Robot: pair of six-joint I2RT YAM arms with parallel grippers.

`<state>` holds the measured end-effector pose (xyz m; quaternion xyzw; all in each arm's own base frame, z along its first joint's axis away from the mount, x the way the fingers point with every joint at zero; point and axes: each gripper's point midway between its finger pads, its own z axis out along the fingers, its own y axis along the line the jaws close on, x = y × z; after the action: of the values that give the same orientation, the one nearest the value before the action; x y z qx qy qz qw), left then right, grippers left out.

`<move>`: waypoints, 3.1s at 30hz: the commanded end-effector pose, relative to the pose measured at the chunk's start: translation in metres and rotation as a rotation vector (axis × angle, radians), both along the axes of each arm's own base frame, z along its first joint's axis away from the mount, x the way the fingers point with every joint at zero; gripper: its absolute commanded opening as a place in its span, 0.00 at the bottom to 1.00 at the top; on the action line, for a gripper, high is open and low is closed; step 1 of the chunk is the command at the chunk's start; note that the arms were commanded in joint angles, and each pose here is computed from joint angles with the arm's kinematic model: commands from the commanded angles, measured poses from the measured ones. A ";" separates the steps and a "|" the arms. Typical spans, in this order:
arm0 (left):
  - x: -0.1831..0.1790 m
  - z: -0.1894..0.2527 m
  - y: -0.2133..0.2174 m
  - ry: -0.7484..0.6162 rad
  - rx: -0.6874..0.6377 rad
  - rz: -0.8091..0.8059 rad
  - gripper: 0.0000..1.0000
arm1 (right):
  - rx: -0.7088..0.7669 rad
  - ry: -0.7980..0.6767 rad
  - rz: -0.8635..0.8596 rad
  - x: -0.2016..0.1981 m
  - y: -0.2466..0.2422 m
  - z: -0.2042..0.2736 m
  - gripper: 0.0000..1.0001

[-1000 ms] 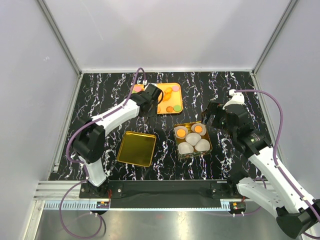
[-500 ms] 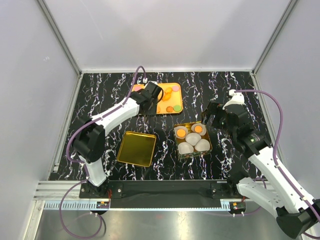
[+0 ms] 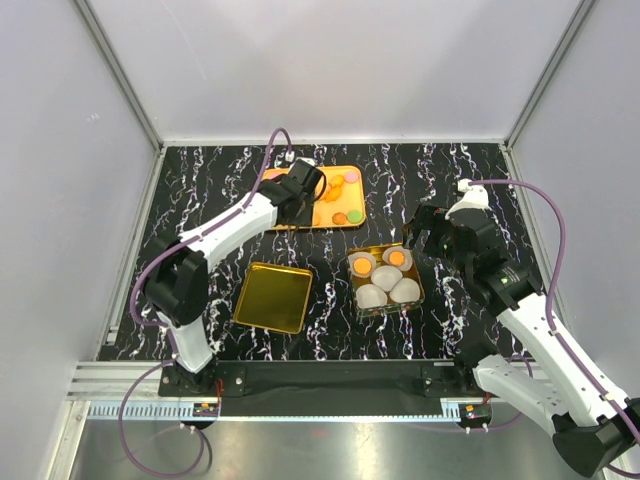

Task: Pack the cookies

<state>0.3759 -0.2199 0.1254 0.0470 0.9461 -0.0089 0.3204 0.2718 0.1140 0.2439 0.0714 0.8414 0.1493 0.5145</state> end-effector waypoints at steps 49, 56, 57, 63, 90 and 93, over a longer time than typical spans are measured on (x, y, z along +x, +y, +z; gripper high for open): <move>-0.216 0.065 -0.120 -0.032 -0.183 -0.449 0.42 | -0.006 -0.044 -0.014 0.008 0.000 0.013 1.00; -0.221 0.052 -0.134 -0.007 -0.173 -0.476 0.43 | -0.008 -0.043 -0.012 0.007 -0.001 0.012 1.00; -0.222 0.050 -0.136 -0.005 -0.174 -0.479 0.43 | -0.006 -0.041 -0.010 0.007 0.000 0.011 1.00; -0.225 0.041 -0.147 0.013 -0.175 -0.505 0.43 | -0.006 -0.038 -0.012 0.006 -0.001 0.009 1.00; -0.195 0.088 -0.122 -0.096 -0.215 -0.442 0.49 | -0.003 -0.044 -0.015 0.004 -0.003 0.009 1.00; -0.174 0.099 -0.100 -0.124 -0.201 -0.374 0.49 | -0.002 -0.041 -0.015 0.004 -0.002 0.008 1.00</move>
<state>0.1710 -0.3345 0.1713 0.2358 0.9108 -0.1406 0.3083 0.2736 0.1125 0.2419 0.0711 0.8424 0.1422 0.5149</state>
